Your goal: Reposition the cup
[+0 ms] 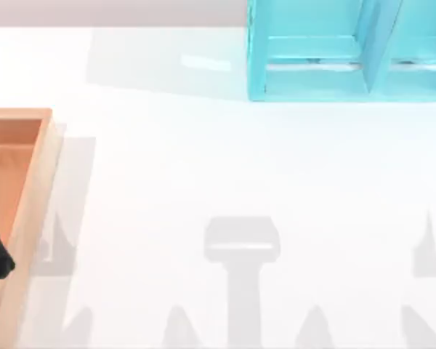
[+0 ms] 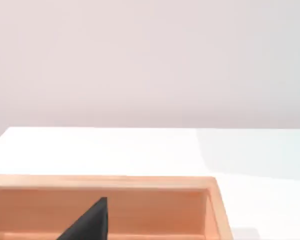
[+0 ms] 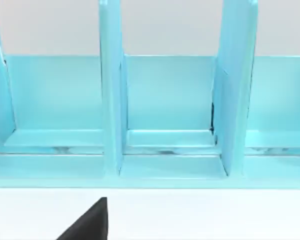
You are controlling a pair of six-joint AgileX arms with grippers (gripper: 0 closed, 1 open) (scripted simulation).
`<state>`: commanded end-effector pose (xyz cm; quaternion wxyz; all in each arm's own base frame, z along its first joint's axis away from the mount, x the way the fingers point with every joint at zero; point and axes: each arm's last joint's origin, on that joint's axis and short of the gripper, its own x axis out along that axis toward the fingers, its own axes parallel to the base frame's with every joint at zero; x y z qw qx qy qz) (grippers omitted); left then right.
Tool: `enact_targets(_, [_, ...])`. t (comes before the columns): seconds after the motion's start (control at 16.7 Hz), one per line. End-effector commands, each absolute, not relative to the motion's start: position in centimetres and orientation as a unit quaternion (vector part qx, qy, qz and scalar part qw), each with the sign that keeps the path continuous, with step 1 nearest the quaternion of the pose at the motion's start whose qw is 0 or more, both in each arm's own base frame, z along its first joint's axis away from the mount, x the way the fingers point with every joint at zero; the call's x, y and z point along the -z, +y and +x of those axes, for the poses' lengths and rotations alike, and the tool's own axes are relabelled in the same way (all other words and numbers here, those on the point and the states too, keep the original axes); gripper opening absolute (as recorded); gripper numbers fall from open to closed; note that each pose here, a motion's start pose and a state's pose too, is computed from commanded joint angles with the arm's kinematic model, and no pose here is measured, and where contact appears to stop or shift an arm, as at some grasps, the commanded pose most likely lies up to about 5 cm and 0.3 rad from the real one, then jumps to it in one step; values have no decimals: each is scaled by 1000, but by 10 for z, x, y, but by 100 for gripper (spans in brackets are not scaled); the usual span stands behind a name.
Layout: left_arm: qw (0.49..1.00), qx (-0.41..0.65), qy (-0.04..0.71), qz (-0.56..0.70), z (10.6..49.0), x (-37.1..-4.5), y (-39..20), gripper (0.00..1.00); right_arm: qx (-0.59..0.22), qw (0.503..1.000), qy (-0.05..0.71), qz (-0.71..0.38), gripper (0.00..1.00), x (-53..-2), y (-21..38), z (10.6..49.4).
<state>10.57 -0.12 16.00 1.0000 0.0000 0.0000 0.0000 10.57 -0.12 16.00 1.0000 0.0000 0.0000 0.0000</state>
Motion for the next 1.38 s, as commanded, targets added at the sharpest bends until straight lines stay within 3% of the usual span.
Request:
enact_targets(0.3, [1000,0,0,0,106,-160,-1,100,7,999,31,-6,100,-169,-3,106])
enact_targets(0.66, [1000,0,0,0,106,-160,-1,100,30,976,212,-31,100,-219,-11,128])
enact_targets(1.02, [1000,0,0,0,106,-160,-1,100,37,891,450,-35,100,-255,-33,195])
enact_targets(1.38, [1000,0,0,0,106,-160,-1,100,20,778,627,-15,100,-252,-67,266])
